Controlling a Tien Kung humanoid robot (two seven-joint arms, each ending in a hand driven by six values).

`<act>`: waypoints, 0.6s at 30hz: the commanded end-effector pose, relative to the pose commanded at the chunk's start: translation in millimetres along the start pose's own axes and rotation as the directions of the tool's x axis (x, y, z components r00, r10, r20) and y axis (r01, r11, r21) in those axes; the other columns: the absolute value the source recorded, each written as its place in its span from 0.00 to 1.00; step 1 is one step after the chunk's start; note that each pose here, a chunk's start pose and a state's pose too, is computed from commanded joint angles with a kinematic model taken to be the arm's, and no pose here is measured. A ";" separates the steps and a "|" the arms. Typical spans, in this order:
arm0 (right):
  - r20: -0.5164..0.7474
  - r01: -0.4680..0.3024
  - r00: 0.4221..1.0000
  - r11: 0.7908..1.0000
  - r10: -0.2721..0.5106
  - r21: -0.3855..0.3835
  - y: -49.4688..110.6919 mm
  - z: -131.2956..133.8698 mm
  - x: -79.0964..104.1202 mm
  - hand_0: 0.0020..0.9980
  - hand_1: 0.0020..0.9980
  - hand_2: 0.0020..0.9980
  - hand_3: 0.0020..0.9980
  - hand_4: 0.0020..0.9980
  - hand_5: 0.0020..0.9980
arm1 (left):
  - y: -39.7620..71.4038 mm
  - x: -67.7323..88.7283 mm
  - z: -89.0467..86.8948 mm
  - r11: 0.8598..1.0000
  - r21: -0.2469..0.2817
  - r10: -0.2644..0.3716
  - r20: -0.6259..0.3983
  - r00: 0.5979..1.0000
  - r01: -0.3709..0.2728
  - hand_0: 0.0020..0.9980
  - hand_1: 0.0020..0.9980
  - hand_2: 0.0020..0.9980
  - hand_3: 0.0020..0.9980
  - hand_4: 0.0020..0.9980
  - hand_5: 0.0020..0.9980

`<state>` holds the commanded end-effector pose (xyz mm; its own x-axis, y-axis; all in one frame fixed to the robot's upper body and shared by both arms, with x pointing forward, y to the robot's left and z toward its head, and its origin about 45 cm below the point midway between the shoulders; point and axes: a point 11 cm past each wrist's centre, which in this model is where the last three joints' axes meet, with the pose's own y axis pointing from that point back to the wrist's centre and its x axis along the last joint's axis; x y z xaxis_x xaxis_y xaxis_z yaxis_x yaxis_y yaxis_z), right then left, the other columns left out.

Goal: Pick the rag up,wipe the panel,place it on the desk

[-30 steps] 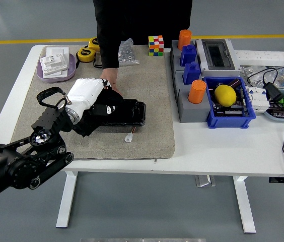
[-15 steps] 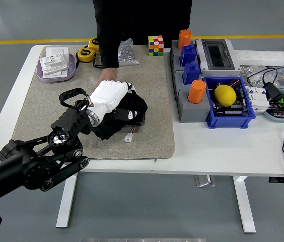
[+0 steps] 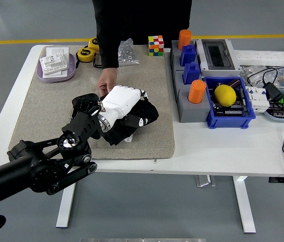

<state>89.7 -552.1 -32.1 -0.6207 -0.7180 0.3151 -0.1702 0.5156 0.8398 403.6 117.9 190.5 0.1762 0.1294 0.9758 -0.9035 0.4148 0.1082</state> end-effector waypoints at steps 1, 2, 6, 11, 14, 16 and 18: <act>0.000 0.000 1.000 1.000 0.000 0.000 0.0 -0.1 -0.1 0.69 0.46 0.64 0.62 1.00 0.68 | -0.1 0.1 0.4 1.000 -0.001 0.000 0.000 1.000 0.000 0.26 0.09 0.40 0.25 0.00 0.00; -0.001 0.001 1.000 1.000 -0.001 0.000 0.0 -0.2 -0.4 0.69 0.46 0.64 0.62 1.00 0.68 | -0.3 0.0 0.8 1.000 -0.001 0.000 -0.001 1.000 0.000 0.26 0.09 0.40 0.25 0.00 0.00; -0.002 0.001 1.000 1.000 -0.001 0.003 0.1 -0.9 -1.3 0.69 0.46 0.64 0.62 1.00 0.68 | -0.6 -0.9 -1.7 1.000 0.007 -0.002 0.000 1.000 0.002 0.26 0.09 0.40 0.25 0.00 0.00; -0.002 -0.001 1.000 1.000 0.001 0.003 0.2 -0.7 -0.3 0.69 0.46 0.64 0.62 1.00 0.68 | -0.1 -1.8 -10.1 1.000 0.028 -0.003 0.004 1.000 0.003 0.26 0.09 0.40 0.25 0.00 0.00; -0.001 -0.003 1.000 1.000 0.003 0.003 0.2 -0.5 0.3 0.69 0.46 0.64 0.62 1.00 0.68 | 0.5 -1.0 -17.0 0.999 0.044 0.001 0.007 1.000 -0.002 0.26 0.09 0.40 0.25 0.00 0.00; 0.000 -0.003 1.000 1.000 0.003 0.003 0.2 -0.6 0.4 0.69 0.46 0.64 0.62 1.00 0.68 | 1.2 0.2 -22.1 0.998 0.056 0.005 0.010 1.000 -0.006 0.26 0.09 0.40 0.25 0.00 0.00; 0.000 -0.003 1.000 1.000 0.003 0.003 0.2 -0.5 0.4 0.69 0.46 0.64 0.62 1.00 0.68 | 1.9 1.2 -26.9 0.998 0.067 0.009 0.011 1.000 -0.009 0.26 0.09 0.40 0.25 0.00 0.00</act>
<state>89.8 -552.6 -31.6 -0.6215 -0.7161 0.3178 -0.1704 0.5194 0.8374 412.6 143.1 186.8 0.1640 0.1230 0.9788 -0.9291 0.3526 0.1113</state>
